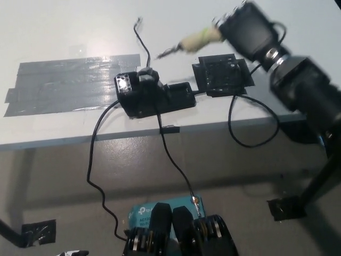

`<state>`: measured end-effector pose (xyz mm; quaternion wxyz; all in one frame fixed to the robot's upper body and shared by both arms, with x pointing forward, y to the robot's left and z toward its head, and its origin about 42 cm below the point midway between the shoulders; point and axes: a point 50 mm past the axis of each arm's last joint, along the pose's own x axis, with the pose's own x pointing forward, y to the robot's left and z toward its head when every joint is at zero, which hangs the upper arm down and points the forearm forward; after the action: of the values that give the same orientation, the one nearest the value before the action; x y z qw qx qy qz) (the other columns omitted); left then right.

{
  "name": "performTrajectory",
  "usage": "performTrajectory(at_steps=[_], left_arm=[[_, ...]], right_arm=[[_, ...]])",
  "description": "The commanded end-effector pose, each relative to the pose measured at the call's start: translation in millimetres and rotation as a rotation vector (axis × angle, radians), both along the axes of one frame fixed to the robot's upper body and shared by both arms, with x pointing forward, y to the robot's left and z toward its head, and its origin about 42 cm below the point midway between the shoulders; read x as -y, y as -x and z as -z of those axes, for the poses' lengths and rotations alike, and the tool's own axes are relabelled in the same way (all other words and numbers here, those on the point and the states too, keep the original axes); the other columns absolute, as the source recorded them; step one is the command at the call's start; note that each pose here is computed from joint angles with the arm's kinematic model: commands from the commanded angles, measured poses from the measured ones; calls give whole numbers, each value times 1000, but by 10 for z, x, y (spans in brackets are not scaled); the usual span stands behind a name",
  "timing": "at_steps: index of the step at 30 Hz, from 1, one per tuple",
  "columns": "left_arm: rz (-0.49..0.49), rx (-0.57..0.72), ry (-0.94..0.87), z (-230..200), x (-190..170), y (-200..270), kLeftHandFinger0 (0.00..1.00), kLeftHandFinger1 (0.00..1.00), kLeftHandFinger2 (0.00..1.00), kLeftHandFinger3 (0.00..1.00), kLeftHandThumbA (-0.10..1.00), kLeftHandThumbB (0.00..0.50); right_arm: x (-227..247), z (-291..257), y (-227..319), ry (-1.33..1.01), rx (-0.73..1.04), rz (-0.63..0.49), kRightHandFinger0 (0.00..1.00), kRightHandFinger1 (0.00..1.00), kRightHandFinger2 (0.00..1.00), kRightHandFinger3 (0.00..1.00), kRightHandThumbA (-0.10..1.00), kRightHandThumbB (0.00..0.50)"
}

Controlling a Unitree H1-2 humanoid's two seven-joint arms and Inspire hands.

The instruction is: The robot uses its right hand to grab the soldering gun kept on the middle of the table and pulls it out of its base and keep it on the right side of the base

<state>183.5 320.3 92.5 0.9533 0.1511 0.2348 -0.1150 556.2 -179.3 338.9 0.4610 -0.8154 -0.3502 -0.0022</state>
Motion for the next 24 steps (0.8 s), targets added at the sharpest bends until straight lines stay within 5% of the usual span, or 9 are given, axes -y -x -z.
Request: performTrajectory(at_steps=[1,7,11,13,15,19,20,22,24], left_arm=[[34,9,-39,-70,-69,10,314,354,431,766,755,252],[26,5,-38,-57,-90,12,282,340,441,773,759,268],[23,7,-42,-64,-95,7,273,335,439,776,762,268],[36,16,-43,-65,-85,3,259,320,405,765,755,250],[33,17,-38,-61,-78,5,248,314,402,761,744,263],[35,21,-40,-69,-77,2,271,323,397,765,751,269],[32,21,-41,-85,-71,6,274,324,398,758,747,264],[37,25,-47,-88,-71,-7,283,333,406,751,749,263],[34,21,-47,-87,-73,-19,284,333,405,754,738,251]], right_arm=[[18,-605,-55,-53,150,-61,0,0,74,319,-100,280],[156,-690,-48,-122,162,-28,0,0,0,213,-100,157],[220,-602,-62,-175,131,9,0,0,0,241,-100,151],[266,-405,-56,-188,2,203,0,0,8,215,82,25],[275,-279,-34,-237,-78,264,0,38,123,293,-65,161],[279,-63,4,-238,-174,377,0,81,202,289,-69,103],[276,8,11,-217,-195,413,0,92,221,292,12,15],[266,143,29,-215,-259,465,0,74,242,251,49,37],[264,325,68,-262,-331,485,0,73,237,224,-34,32]])
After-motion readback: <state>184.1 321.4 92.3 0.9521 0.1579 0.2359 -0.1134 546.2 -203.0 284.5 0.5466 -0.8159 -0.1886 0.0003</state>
